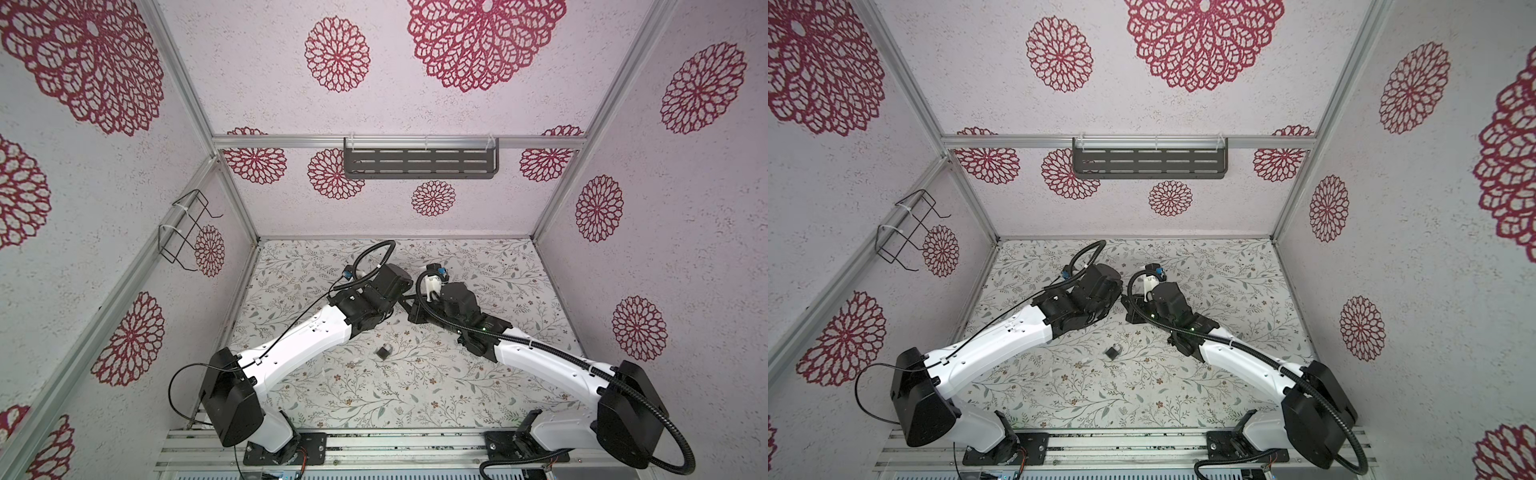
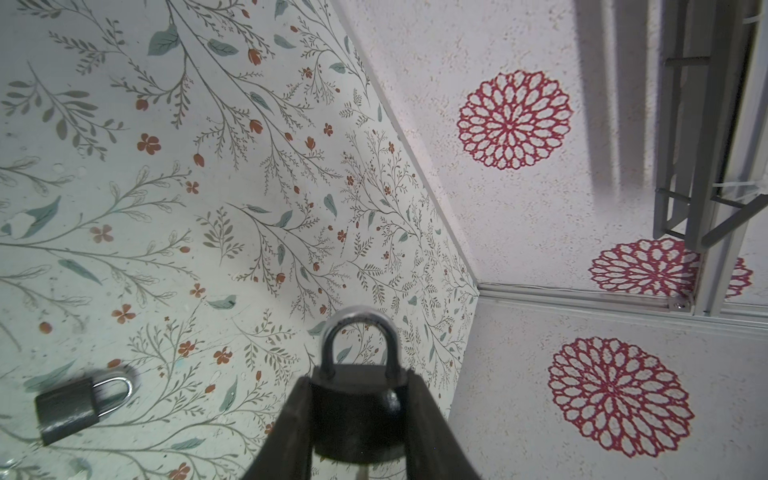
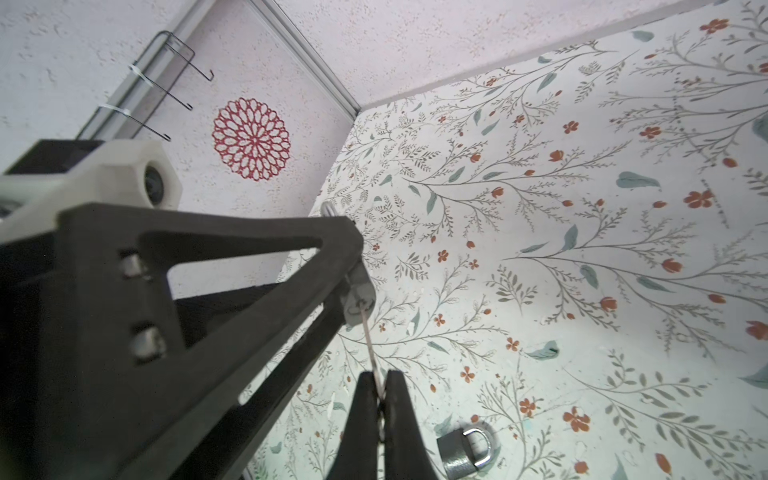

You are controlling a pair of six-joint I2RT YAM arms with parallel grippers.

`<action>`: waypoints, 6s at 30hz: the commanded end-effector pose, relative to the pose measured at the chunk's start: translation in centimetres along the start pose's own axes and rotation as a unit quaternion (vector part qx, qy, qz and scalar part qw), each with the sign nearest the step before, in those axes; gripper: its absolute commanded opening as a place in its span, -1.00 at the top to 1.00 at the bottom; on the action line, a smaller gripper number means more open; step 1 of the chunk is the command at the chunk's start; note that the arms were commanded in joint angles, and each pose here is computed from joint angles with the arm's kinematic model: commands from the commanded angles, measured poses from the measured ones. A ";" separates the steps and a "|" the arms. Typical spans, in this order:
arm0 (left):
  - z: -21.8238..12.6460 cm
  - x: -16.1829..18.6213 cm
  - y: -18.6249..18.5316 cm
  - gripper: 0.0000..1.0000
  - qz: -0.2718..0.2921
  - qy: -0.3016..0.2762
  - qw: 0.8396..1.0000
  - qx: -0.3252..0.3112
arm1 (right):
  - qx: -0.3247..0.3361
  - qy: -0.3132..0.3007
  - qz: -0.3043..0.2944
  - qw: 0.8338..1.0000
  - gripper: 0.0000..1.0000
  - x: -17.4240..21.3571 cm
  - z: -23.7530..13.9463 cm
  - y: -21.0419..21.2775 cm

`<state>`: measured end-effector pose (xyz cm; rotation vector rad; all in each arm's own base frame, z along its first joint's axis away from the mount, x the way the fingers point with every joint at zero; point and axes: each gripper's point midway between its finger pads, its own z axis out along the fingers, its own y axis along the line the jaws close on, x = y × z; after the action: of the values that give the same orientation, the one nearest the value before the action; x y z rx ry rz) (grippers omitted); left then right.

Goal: Unlock with the key

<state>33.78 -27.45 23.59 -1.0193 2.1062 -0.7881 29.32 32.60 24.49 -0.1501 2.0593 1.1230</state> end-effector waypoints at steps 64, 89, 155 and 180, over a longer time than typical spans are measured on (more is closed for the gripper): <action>-4.4 4.4 1.5 1.00 -0.027 0.156 0.987 0.017 | -0.007 -0.087 -0.162 0.983 1.00 -3.3 -3.3 6.7; -4.3 7.1 0.9 1.00 0.020 0.183 0.983 0.010 | -0.125 -0.043 0.018 0.991 1.00 -4.2 -3.1 9.7; -6.3 5.8 1.4 1.00 -0.144 0.239 0.959 0.048 | -0.020 -0.063 -0.151 0.986 1.00 0.6 0.8 10.2; -7.2 8.5 0.4 1.00 -0.133 0.271 0.952 0.051 | -0.106 -0.091 -0.128 0.982 1.00 -4.4 0.7 12.6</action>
<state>31.20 -24.18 22.59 -1.3848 2.0021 -1.0812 27.92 36.56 24.49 -0.3571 2.1027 0.9119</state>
